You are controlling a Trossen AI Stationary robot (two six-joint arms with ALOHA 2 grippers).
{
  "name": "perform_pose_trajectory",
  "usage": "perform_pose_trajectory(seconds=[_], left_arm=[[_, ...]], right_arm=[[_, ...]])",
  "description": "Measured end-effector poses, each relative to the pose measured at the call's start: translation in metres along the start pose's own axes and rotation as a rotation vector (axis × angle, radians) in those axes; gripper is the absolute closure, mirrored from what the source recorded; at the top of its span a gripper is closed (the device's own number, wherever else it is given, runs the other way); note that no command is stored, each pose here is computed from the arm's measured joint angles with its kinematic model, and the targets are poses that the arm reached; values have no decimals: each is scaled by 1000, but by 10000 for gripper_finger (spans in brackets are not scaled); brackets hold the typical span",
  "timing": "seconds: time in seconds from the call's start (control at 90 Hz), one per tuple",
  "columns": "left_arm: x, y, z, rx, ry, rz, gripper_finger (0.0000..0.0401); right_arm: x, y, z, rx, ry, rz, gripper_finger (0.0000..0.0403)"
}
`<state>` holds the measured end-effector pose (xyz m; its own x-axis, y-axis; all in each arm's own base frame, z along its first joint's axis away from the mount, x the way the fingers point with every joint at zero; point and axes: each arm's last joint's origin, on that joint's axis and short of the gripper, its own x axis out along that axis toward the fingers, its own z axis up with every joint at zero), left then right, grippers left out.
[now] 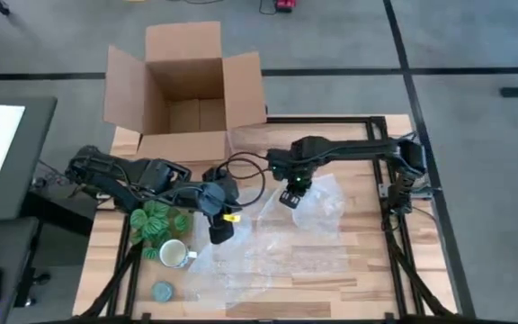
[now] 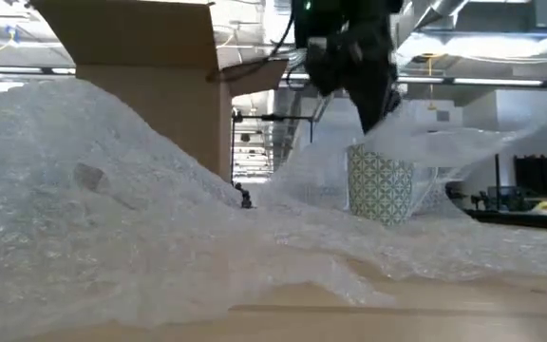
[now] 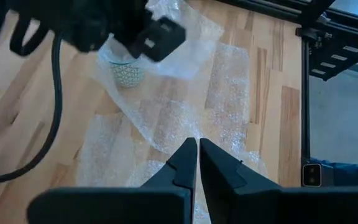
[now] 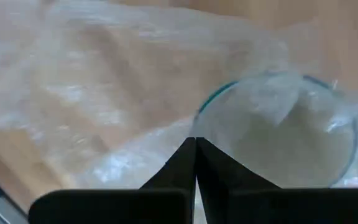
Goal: Wrap mug
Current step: Wrap the green mug with bubble wrap
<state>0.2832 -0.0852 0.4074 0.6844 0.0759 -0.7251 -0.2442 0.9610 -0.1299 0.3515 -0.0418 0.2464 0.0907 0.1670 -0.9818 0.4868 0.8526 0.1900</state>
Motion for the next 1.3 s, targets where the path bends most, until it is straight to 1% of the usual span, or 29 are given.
perform_pose_trajectory(seconds=[0.167,0.289,0.378,0.478,0.567,0.7,0.778,0.844,0.933,1.022,1.178,1.3], left_arm=[[0,0,0,0,0,-1,401],[0,0,0,0,0,-1,401],[0,0,0,0,0,-1,401],[0,0,0,0,-1,-1,401],[0,0,0,0,-1,-1,401],[0,0,0,0,-3,-2,401],[0,0,0,3,-3,-2,401],[0,0,0,3,-3,-2,401],[0,0,0,5,-3,-2,401],[0,0,0,2,-3,-2,401],[0,0,0,1,-3,-1,401],[0,0,0,-7,-4,-1,401]], right_arm=[[14,-7,6,19,53,-46,403],[14,-10,8,11,41,-69,403],[21,-14,11,16,38,-73,403],[36,-20,10,22,32,-67,403],[49,-26,8,50,33,-68,403],[48,-26,8,53,33,-73,403],[39,-23,7,66,21,-75,403],[23,-20,6,96,-4,-70,403],[5,-19,1,98,-20,-75,403],[-12,-18,-4,94,-67,-78,403],[-49,-20,-23,103,-149,-53,403],[-77,-20,-45,123,-213,-43,403]])
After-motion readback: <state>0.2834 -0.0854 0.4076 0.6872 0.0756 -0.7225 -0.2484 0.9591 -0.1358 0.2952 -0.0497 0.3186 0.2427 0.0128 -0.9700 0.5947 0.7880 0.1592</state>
